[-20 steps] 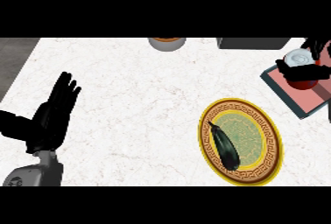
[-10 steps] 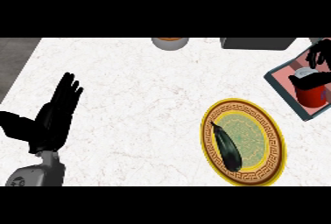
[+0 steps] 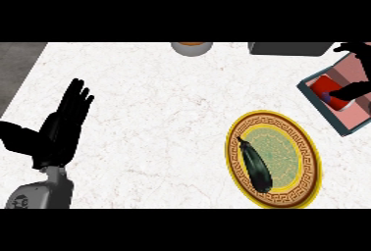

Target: Pick the can from the plate and place it in the cardboard box

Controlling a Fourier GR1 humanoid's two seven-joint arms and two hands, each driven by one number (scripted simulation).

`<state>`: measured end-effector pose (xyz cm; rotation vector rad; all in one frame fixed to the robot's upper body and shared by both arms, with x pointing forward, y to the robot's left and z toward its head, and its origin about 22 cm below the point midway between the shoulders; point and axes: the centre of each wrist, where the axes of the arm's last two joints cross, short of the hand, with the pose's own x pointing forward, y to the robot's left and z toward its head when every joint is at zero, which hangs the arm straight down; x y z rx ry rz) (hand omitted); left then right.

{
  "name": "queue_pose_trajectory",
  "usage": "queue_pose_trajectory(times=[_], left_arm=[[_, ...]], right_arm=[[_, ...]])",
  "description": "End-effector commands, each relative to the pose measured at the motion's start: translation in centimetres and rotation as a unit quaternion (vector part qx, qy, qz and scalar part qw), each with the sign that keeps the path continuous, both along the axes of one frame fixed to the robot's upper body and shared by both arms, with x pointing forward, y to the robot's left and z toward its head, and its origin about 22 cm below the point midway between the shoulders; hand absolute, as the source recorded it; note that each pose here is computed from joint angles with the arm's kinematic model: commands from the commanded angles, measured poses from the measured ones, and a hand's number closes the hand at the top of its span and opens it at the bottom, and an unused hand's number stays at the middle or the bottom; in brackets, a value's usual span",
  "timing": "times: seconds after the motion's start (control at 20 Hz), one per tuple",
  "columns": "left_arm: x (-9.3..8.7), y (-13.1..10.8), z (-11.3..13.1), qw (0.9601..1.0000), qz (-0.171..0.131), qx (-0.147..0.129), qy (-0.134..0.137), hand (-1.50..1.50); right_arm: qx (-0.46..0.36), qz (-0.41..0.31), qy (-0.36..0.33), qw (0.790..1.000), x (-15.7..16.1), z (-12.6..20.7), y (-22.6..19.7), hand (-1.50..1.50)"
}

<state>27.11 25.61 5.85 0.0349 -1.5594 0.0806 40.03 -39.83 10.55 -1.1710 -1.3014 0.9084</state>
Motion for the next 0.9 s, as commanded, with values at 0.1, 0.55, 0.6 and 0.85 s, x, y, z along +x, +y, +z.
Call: queue_pose_trajectory(times=[0.1,0.55,0.6,0.85], left_arm=[[-0.3,0.0,-0.9,0.9999,0.01,0.004,0.005,0.0],[-0.6,1.0,-0.2,0.9997,0.022,0.008,0.003,0.0],[0.1,-0.5,-0.6,0.9999,0.011,-0.002,-0.001,0.0],[-0.9,0.7,-1.2,1.0,0.007,-0.002,0.001,0.0]], right_arm=[[0.11,0.042,-0.178,0.977,1.0,2.0,0.5,-1.5],[0.399,0.03,-0.206,0.893,-0.2,3.2,-4.0,-1.5],[0.423,0.043,-0.197,0.884,0.5,4.7,-3.6,-1.5],[0.475,0.017,-0.227,0.85,-2.5,2.4,-7.5,-1.5]])
